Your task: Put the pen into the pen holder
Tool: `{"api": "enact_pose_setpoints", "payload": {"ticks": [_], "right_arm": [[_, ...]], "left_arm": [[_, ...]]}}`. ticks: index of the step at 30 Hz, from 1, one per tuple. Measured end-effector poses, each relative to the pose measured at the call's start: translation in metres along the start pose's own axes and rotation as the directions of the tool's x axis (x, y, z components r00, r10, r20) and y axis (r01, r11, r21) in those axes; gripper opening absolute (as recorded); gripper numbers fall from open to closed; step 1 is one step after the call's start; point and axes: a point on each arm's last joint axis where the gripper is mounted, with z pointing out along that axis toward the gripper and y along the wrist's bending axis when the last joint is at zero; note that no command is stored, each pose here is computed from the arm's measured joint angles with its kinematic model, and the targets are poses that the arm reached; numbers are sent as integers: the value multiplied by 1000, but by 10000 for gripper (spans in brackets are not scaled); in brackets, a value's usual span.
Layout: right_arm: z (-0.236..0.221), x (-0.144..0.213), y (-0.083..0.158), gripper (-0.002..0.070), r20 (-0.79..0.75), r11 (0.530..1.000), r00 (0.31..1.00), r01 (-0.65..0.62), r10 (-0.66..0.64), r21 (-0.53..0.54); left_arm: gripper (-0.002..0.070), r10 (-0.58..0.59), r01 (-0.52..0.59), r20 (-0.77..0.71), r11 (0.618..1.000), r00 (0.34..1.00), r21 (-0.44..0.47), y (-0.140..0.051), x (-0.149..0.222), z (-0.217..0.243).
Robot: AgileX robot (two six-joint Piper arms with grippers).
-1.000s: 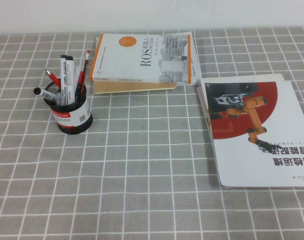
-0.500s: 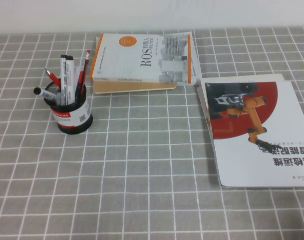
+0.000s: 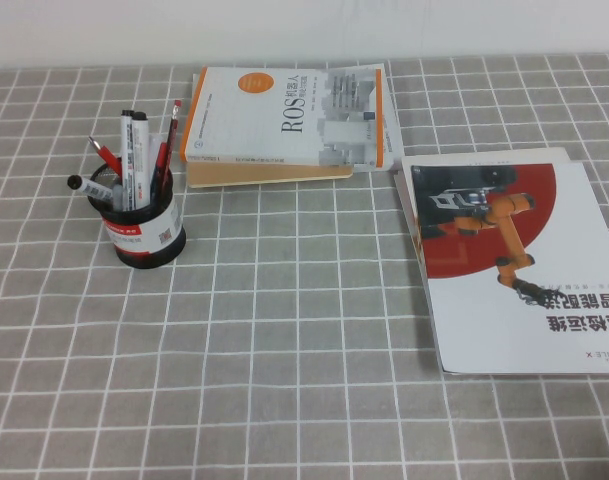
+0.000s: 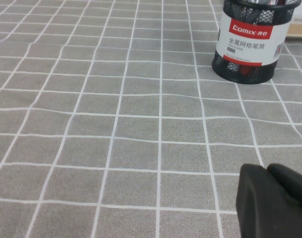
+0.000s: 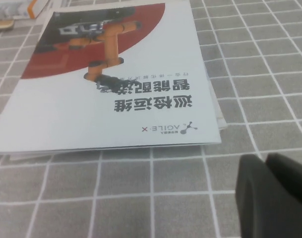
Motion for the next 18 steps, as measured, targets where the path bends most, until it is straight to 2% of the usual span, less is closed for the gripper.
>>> {"api": "enact_pose_setpoints", "payload": {"ticks": [6,18], "right_arm": [[0,0,0,-12,0,998,998,68,-68,0],[0,0,3,-12,-2,997,998,59,-59,-40]], "left_arm": [[-3,0,0,0,1000,1000,0,0,0,0],[-3,0,0,0,1000,1000,0,0,0,0]]}}
